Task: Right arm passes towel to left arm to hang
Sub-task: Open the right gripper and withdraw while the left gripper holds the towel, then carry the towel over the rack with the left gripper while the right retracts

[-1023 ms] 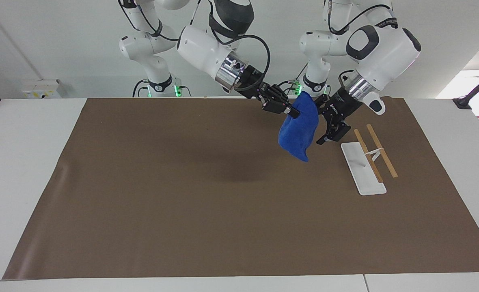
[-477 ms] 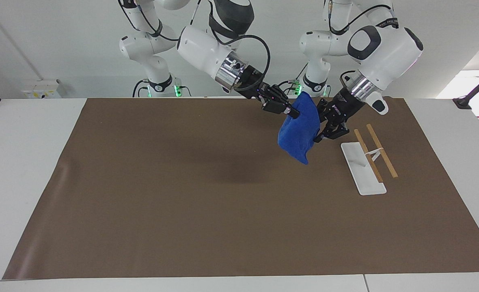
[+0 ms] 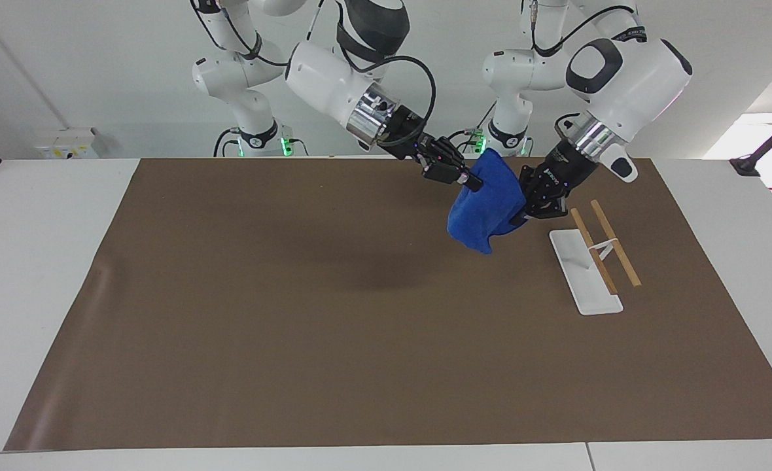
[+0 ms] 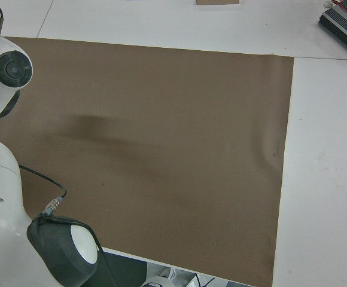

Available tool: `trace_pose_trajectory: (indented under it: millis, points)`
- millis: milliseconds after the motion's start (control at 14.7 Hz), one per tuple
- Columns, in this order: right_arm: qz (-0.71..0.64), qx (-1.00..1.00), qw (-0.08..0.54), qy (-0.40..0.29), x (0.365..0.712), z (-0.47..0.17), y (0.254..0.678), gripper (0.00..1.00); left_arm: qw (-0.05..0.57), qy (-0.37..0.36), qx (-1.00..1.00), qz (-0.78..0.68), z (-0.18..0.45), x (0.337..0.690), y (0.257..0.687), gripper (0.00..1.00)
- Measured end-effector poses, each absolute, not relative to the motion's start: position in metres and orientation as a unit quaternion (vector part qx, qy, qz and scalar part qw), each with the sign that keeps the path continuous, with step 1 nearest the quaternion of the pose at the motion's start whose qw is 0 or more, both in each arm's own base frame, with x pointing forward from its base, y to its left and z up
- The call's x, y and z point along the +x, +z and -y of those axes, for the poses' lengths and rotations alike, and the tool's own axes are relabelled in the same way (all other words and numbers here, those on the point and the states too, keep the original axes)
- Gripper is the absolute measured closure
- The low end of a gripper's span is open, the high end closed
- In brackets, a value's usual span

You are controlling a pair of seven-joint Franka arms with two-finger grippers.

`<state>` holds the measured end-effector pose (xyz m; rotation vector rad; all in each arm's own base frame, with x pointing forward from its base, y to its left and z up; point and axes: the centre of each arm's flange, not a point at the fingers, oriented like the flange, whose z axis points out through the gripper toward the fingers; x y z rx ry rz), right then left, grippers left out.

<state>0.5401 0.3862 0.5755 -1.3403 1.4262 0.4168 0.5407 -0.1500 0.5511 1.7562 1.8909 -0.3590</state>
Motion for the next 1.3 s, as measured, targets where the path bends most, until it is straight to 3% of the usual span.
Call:
trace_pose_trajectory:
  millis: [273, 545, 886, 1091, 1295]
  points:
    - [-0.550, -0.622, 0.548, 0.104, 0.546, -0.376, 0.568, 0.44, 0.255, -0.092, 0.675, -0.686, 0.146, 0.544, 0.564, 0.96]
    - [-0.472, -0.716, 0.513, -0.025, 0.571, -0.334, 0.549, 0.03, 0.214, -0.010, 0.720, -0.661, 0.139, 0.547, 0.575, 0.96]
    - [-0.341, -0.824, 0.430, -0.141, 0.587, -0.257, 0.498, 0.00, 0.143, 0.067, 0.777, -0.610, 0.130, 0.546, 0.576, 0.96]
    - [-0.263, -0.874, 0.376, -0.159, 0.584, -0.215, 0.477, 0.00, 0.111, 0.088, 0.799, -0.585, 0.126, 0.544, 0.571, 0.96]
    - [-0.150, -0.943, 0.256, -0.153, 0.587, -0.176, 0.474, 0.00, 0.080, 0.112, 0.807, -0.575, 0.114, 0.539, 0.563, 0.96]
